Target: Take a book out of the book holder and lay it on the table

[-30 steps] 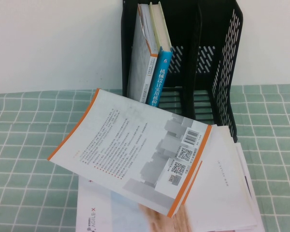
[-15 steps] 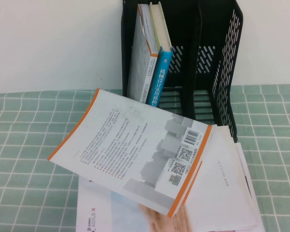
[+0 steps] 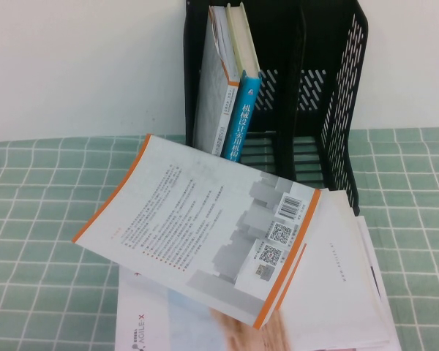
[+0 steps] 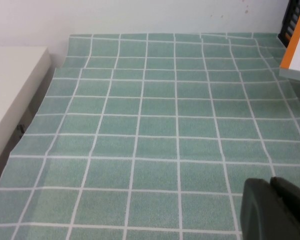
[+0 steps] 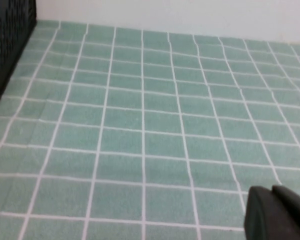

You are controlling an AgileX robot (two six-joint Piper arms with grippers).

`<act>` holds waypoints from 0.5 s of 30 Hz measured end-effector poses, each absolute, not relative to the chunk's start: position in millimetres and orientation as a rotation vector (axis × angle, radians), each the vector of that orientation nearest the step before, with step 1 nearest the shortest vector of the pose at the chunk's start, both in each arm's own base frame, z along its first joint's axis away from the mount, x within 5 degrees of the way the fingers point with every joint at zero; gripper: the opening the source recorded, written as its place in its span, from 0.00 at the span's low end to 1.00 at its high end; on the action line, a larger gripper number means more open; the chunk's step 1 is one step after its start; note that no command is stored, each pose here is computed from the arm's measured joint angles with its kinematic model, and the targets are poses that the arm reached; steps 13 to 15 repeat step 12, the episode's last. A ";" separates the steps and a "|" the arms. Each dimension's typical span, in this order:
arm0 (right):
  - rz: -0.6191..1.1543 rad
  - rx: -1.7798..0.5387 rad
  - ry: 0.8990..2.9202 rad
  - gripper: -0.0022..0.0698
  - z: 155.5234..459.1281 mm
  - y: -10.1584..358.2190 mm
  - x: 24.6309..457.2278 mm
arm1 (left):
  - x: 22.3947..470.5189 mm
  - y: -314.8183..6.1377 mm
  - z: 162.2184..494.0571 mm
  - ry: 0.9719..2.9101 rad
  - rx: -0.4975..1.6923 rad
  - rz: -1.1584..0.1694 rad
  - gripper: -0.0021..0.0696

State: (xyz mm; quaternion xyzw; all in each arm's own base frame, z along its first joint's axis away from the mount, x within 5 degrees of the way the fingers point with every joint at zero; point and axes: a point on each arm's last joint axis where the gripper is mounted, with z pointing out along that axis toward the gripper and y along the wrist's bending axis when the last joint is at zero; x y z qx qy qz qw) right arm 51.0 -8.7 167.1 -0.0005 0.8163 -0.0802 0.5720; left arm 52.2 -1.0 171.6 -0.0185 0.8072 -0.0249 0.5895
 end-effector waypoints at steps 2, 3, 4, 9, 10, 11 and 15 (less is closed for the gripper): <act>-0.217 -0.042 1.919 0.03 166.7 -8.7 50.8 | 52.2 -1.0 171.6 1.879 -0.043 -0.058 0.03; -0.229 -0.060 1.919 0.03 166.8 -8.7 50.9 | 52.2 -1.0 171.6 1.879 -0.043 -0.058 0.03; -0.238 -0.074 1.919 0.03 166.7 -8.7 50.9 | 52.2 -1.0 171.6 1.879 -0.043 -0.058 0.03; -0.240 -0.088 1.920 0.03 166.7 -8.2 50.9 | 52.2 -1.0 171.6 1.879 -0.043 -0.058 0.03; -0.238 -0.087 1.920 0.03 166.7 -8.1 50.9 | 52.2 -1.0 171.6 1.879 -0.043 -0.058 0.03; -0.237 -0.088 1.920 0.03 166.7 -8.0 50.9 | 52.2 -1.0 171.6 1.879 -0.043 -0.058 0.03; -0.237 -0.088 1.920 0.03 166.7 -8.0 50.9 | 52.2 -1.0 171.6 1.879 -0.043 -0.058 0.03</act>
